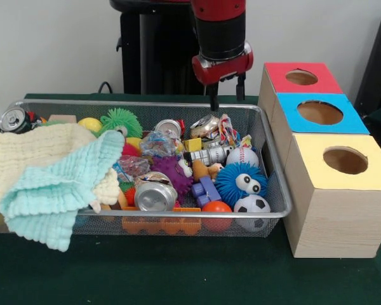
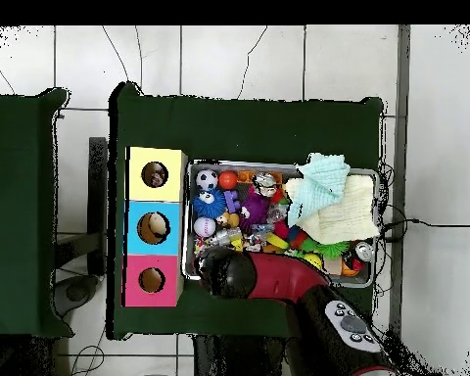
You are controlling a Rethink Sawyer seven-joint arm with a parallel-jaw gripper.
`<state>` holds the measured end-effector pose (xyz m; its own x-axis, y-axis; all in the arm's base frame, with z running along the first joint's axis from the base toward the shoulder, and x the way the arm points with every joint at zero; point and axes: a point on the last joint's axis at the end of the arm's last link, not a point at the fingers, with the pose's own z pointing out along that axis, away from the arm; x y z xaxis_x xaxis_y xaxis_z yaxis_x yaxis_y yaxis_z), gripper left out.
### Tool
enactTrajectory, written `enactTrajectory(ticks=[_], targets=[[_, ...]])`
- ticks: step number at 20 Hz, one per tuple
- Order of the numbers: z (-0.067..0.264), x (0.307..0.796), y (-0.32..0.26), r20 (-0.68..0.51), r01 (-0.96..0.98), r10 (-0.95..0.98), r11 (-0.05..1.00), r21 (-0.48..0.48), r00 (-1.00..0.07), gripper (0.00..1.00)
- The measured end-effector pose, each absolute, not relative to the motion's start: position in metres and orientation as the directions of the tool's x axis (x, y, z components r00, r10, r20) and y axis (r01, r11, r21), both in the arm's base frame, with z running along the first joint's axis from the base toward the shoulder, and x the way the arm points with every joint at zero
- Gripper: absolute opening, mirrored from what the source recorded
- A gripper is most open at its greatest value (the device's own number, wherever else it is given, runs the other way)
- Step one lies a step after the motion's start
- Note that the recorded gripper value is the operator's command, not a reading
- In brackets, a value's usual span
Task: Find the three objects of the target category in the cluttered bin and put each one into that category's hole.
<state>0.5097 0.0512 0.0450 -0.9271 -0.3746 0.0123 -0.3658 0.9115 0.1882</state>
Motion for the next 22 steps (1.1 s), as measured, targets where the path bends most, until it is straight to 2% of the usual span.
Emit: enactTrajectory(ticks=[9,22], targets=[[-0.001,0.493,0.056,-0.032,-0.349,-0.349,0.924,0.154,-0.937,1.00],[-0.028,0.473,0.063,-0.008,-0.342,-0.345,0.926,0.163,-0.939,1.00]])
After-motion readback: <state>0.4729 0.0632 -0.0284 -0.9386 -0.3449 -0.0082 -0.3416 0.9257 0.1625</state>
